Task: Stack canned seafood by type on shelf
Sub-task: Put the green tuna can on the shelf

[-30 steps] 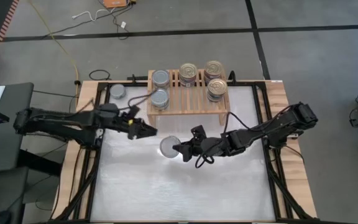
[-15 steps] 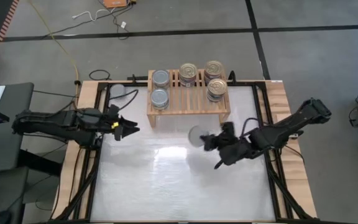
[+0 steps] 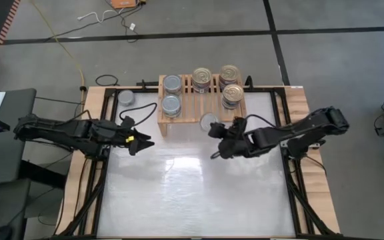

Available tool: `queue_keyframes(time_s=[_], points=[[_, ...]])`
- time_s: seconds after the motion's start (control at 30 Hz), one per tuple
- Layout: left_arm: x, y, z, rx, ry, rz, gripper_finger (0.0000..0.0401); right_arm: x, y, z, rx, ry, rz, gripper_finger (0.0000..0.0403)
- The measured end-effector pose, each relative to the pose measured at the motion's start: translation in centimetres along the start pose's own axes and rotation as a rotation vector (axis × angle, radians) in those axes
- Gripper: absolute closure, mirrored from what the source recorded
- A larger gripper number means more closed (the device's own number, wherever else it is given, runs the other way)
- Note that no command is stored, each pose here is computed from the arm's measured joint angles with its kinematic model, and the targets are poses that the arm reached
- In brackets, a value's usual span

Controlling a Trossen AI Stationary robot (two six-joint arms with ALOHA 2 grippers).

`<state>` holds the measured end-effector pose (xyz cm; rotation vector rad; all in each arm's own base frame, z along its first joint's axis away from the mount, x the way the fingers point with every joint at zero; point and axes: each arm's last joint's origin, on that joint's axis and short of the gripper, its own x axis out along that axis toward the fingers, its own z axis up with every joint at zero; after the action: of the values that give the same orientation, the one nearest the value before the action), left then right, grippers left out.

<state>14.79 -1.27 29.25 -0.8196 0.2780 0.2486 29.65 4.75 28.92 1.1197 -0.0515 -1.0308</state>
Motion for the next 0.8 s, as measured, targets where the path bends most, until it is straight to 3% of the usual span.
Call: queue_keyframes(time_s=[0.47,0.8], points=[[-0.1,-0.1,-0.1,0.018,0.033,-0.029,0.012,4.5,1.9,2.0,0.058,-0.126,0.055,0.0227],[-0.4,-0.1,-0.1,0.06,0.061,-0.066,0.012,6.8,1.4,-0.7,0.117,-0.13,0.057,0.0227]])
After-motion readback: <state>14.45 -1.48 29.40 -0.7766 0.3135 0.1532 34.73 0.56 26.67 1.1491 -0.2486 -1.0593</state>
